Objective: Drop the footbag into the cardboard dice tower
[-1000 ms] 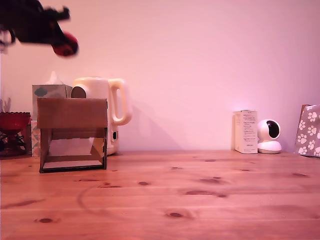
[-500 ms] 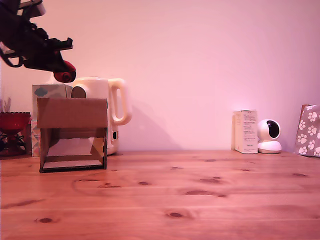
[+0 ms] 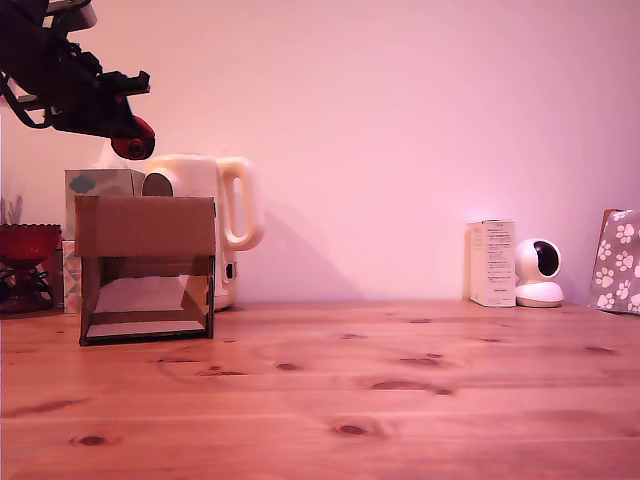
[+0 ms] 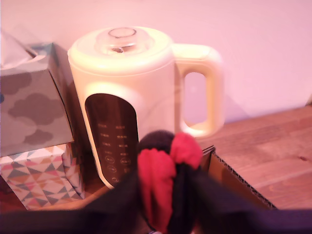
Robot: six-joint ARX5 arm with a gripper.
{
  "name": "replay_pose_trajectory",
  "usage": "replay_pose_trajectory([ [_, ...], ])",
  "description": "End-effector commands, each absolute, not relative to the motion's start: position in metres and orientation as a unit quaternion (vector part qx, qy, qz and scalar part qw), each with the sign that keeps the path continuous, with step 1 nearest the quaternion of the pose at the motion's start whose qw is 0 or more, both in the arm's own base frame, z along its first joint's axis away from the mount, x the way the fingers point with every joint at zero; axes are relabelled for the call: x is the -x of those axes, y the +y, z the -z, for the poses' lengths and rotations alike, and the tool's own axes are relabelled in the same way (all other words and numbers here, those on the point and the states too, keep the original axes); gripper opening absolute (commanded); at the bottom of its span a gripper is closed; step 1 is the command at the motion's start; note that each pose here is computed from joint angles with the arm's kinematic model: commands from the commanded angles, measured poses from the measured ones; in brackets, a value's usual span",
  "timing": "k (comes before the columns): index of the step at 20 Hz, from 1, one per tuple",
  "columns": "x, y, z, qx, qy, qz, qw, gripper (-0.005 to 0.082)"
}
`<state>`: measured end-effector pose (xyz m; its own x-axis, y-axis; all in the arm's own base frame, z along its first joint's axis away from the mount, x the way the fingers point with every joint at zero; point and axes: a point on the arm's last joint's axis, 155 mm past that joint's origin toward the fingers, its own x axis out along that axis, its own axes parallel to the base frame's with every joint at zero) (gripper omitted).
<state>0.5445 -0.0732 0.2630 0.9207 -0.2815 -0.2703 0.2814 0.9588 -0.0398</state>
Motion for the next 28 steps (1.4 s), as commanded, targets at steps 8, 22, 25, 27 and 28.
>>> replay_pose_trajectory([
  [8,-0.543,-0.075,-0.256,-0.002,0.154,0.151,0.976,0.0519],
  [22,-0.47,-0.139,-0.208,0.015,0.314,0.239,0.919,-0.0024],
  [25,-0.455,-0.154,-0.207,0.009,0.309,0.256,0.916,-0.0024],
  [27,-0.442,-0.157,-0.204,0.007,0.304,0.261,0.916,-0.0024],
  [28,-0.436,-0.156,-0.201,0.007,0.302,0.262,0.917,-0.0024],
])
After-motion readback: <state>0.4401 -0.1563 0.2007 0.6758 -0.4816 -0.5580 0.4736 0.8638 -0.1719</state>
